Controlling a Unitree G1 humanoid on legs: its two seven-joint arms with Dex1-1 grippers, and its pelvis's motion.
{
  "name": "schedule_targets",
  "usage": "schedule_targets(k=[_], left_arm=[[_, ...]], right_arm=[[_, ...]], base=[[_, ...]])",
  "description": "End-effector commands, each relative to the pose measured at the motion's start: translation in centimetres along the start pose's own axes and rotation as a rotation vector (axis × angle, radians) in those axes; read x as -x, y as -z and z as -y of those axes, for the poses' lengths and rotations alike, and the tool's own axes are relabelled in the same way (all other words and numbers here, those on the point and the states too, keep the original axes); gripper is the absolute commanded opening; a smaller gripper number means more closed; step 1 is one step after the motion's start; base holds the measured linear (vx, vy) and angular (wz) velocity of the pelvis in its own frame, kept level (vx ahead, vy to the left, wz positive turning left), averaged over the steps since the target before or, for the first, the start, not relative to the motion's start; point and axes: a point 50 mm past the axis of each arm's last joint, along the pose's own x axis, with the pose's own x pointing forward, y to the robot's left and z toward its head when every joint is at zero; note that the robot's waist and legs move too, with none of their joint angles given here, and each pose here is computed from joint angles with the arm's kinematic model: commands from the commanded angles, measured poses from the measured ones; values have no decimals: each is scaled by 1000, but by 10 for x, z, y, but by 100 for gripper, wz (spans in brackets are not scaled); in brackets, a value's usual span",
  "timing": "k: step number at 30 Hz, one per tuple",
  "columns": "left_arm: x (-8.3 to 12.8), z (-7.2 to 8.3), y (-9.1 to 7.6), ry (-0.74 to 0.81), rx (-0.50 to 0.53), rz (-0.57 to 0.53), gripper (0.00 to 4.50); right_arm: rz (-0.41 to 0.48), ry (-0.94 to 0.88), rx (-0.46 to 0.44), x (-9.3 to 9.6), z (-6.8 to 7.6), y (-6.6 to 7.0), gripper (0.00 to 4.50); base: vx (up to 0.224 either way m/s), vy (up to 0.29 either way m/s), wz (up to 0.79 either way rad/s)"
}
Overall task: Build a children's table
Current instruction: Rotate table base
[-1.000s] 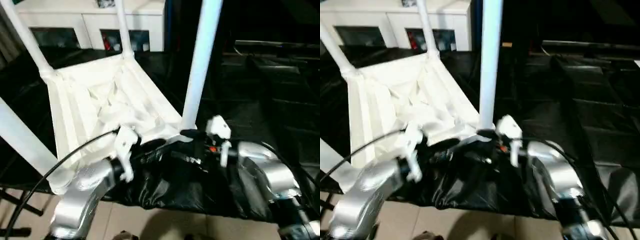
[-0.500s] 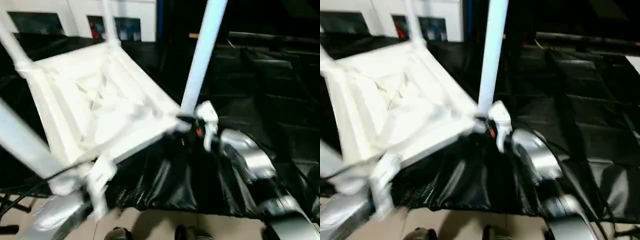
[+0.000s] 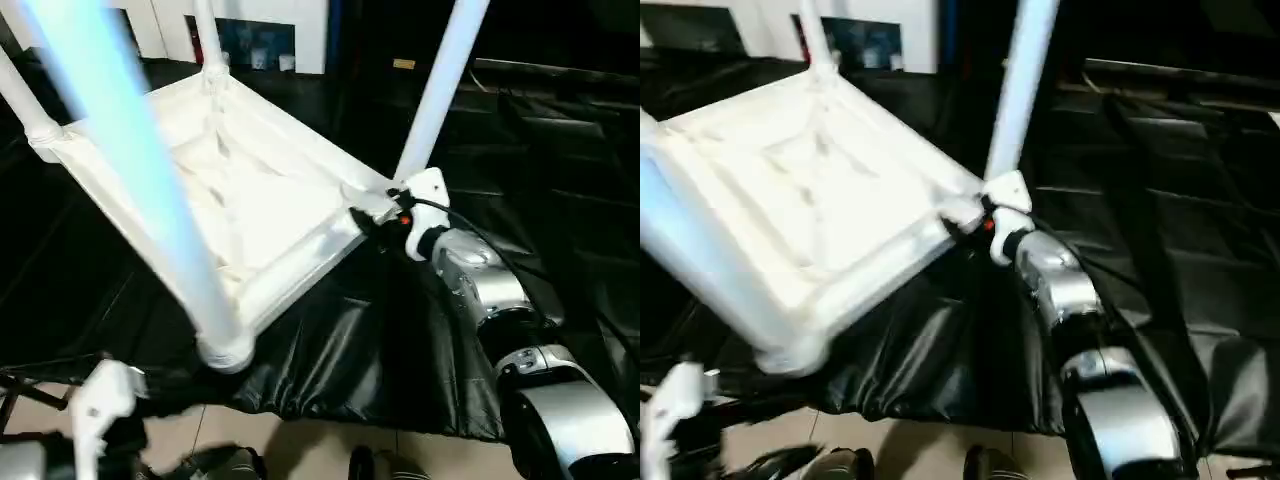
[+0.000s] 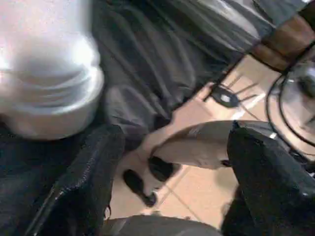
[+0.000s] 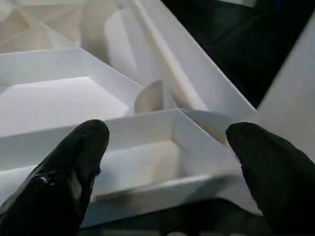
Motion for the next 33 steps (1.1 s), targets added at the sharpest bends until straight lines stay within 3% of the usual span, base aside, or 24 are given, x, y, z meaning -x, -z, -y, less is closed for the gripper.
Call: schedule_targets(k=[1, 5, 10, 12, 16, 21, 25, 27, 33], left_arm=[[11, -12, -13, -71, -50, 65, 415], [21, -27, -33, -115, -93, 186, 443], [20, -33, -46, -96, -110, 269, 443], [4, -35, -57, -6, -114, 314, 443], [-16, -38, -60, 75, -113, 330, 443], [-54, -39, -71, 197, -129, 389, 443], [-67, -38, -75, 227, -135, 406, 443], [-93, -38, -84, 229, -133, 443, 443], [-130, -32, -90, 248, -120, 439, 443]], right_arm=[[-9, 22, -12, 6, 9, 5, 450], [-14, -48, -4, 10, 5, 10, 450], [-37, -76, 22, 16, 3, 18, 450], [-84, -66, 51, 24, 3, 28, 450], [-124, -19, 66, 30, 1, 37, 450], [-146, -13, 75, 28, -12, 48, 450], [-154, -16, 74, 23, -17, 50, 450], [-156, -25, 71, 13, -25, 48, 450], [-159, -31, 74, 5, -31, 43, 450]], base=[[0, 0, 0], [0, 0, 0], [0, 0, 0], [0, 0, 0], [0, 0, 0], [0, 0, 0], [0, 0, 0], [0, 0, 0], [0, 0, 0]])
